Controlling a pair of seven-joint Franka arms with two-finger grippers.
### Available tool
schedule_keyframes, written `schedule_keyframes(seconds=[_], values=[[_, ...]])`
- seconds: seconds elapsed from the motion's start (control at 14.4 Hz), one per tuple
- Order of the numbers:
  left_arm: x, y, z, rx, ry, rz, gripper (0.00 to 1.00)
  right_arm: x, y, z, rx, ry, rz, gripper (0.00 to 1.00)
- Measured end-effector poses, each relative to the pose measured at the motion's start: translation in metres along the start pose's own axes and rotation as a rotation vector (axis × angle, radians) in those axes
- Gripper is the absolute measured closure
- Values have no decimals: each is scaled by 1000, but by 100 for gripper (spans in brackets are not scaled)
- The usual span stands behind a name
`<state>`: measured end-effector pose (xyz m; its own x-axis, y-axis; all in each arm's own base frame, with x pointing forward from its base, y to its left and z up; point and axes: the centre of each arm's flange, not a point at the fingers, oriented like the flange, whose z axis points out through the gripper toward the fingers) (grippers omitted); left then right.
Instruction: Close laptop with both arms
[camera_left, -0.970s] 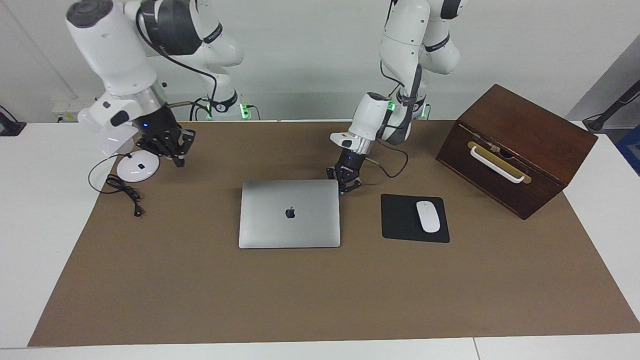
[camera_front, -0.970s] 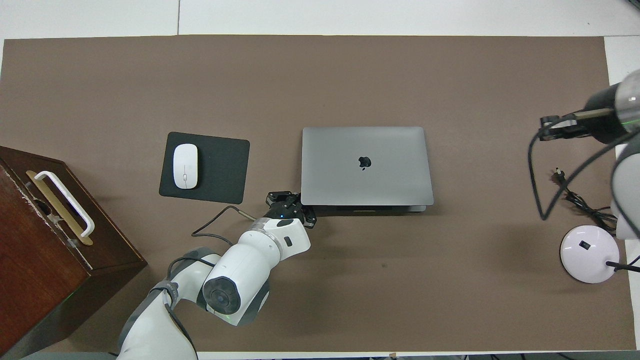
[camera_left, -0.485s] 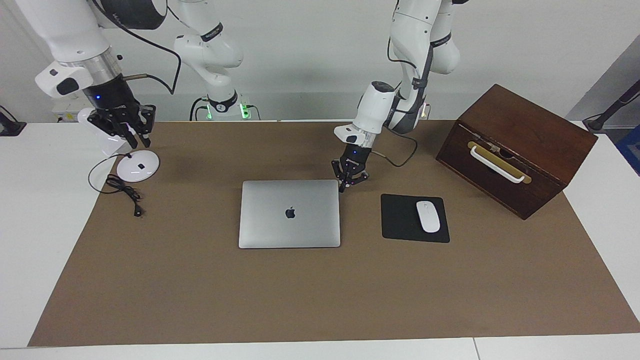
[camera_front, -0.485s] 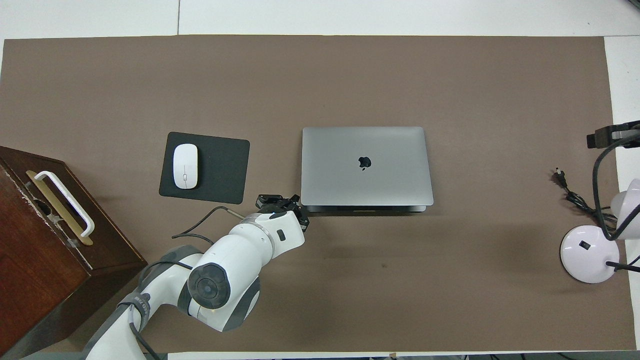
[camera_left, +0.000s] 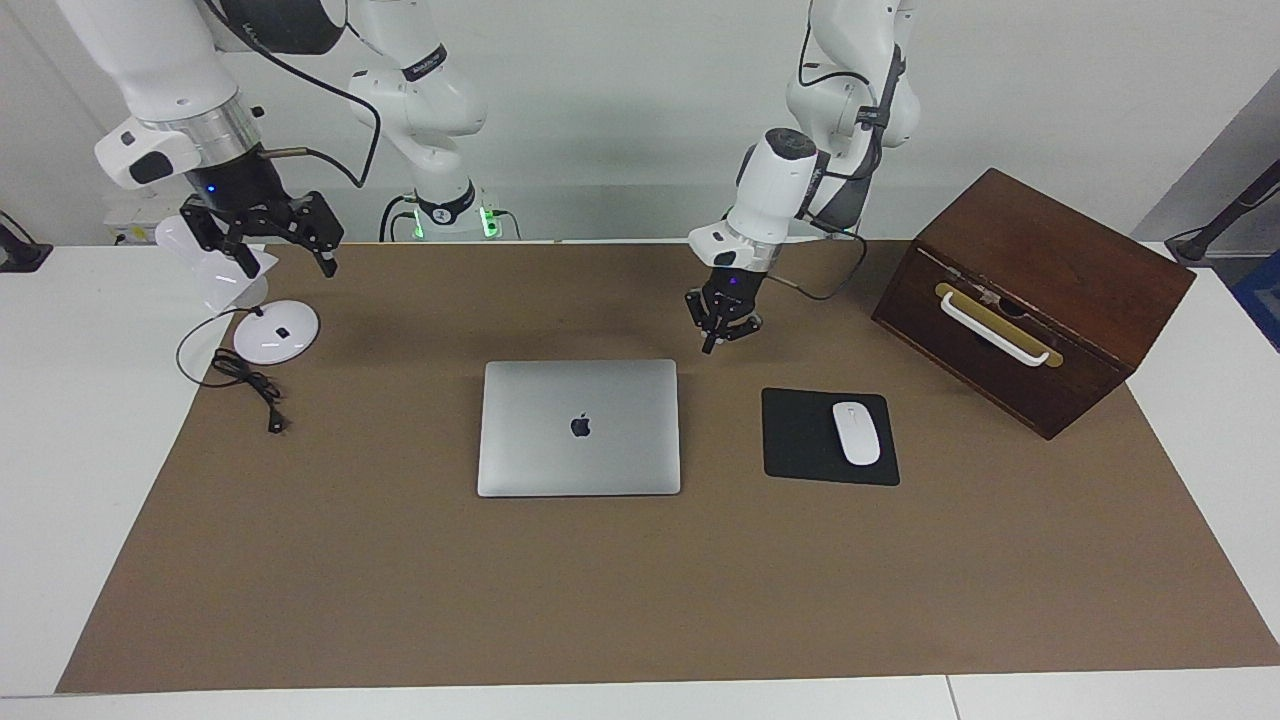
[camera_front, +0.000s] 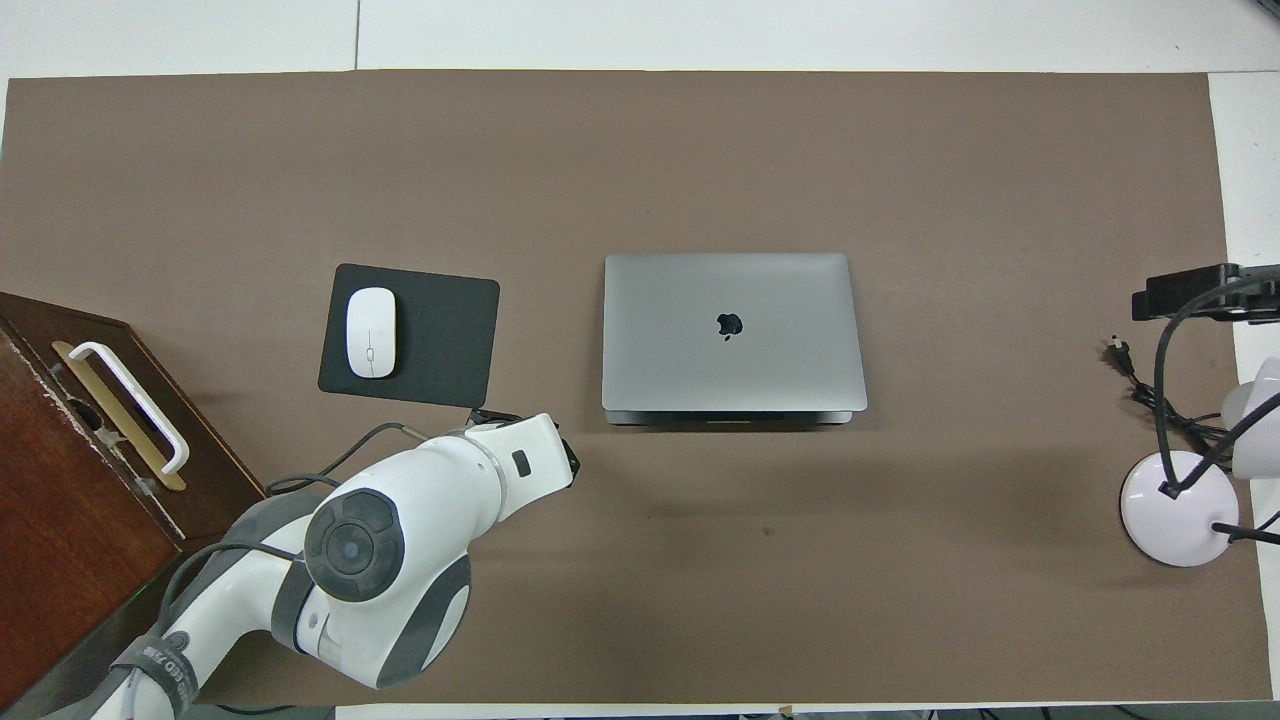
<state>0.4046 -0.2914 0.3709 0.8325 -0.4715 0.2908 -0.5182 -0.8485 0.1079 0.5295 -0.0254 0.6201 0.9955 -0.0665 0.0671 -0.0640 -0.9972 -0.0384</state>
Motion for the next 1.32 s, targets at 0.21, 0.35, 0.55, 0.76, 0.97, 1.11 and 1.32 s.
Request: schedule_keyframes(seconds=[0.21,0.35,0.55,0.76,0.97,1.11,1.32], values=[[9,-12,-21,-8,-123,-45,99,-5,0,4,-1,-28,5,0],[19,-25,-38,-11,-189,-79,99,-8,2,7,-1,-41,9,0],[26,-55,-67,-14,-259,-136,99,-10,6,10,-2,-51,17,0],[24,-89,-105,-16,-310,-147,99,-14,6,10,-46,-56,-2,0],[16,-136,-147,-11,-319,-175,99,-16,6,9,-72,-56,-27,0],[10,-165,-170,-2,-308,-203,93,-16,6,9,-73,-55,-29,0],[1,-197,-190,15,-283,-264,60,-17,6,9,-73,-55,-33,0]])
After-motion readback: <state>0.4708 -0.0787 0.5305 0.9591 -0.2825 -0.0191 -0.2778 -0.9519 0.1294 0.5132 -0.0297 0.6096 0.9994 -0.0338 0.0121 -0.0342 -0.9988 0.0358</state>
